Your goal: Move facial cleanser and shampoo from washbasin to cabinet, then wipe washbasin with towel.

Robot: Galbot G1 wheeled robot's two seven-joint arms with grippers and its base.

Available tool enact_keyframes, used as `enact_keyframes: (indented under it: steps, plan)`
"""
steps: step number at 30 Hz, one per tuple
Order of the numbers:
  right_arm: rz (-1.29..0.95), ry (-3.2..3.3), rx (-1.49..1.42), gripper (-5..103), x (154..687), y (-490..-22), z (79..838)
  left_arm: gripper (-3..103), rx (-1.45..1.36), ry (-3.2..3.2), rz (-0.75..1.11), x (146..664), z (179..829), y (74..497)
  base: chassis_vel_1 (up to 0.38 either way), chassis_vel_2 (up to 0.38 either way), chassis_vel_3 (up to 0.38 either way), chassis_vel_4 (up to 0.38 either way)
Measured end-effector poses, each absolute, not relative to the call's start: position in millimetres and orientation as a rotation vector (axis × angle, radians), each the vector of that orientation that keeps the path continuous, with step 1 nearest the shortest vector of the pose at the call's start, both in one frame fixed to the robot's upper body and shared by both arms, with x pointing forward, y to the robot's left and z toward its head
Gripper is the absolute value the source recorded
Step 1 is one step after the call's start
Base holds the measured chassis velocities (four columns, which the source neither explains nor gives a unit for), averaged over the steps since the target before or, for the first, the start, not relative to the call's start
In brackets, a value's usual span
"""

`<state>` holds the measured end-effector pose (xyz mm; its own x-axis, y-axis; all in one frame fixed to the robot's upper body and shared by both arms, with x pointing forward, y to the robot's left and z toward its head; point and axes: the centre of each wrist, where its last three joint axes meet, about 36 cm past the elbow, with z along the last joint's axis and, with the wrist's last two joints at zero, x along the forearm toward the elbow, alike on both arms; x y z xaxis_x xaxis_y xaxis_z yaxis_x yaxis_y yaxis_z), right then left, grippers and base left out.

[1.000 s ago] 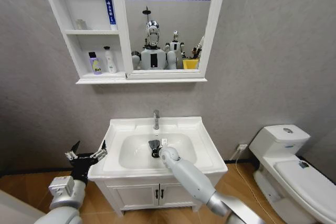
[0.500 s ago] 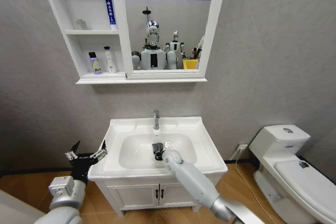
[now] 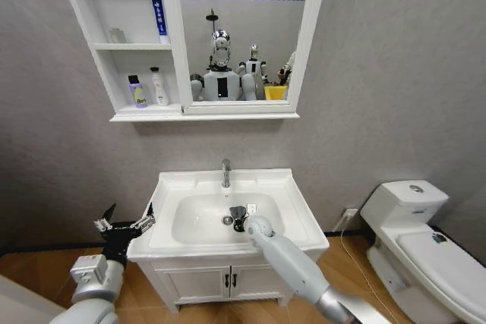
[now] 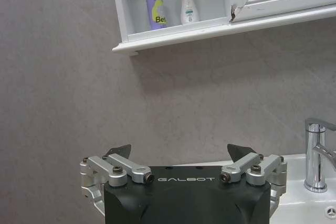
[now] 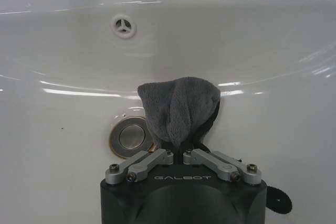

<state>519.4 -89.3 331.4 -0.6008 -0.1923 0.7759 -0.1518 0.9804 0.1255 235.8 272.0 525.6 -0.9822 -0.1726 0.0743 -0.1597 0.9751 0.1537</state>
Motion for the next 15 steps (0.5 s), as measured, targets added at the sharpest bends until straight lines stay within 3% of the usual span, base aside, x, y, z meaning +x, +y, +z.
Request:
enact_keyframes:
  steps: [15]
  plan:
    - [-0.053,-2.233,0.292,3,523,-65,319,100,0.256,-3.035,-0.225,236,526,272,0.0,0.0,0.0,0.0]
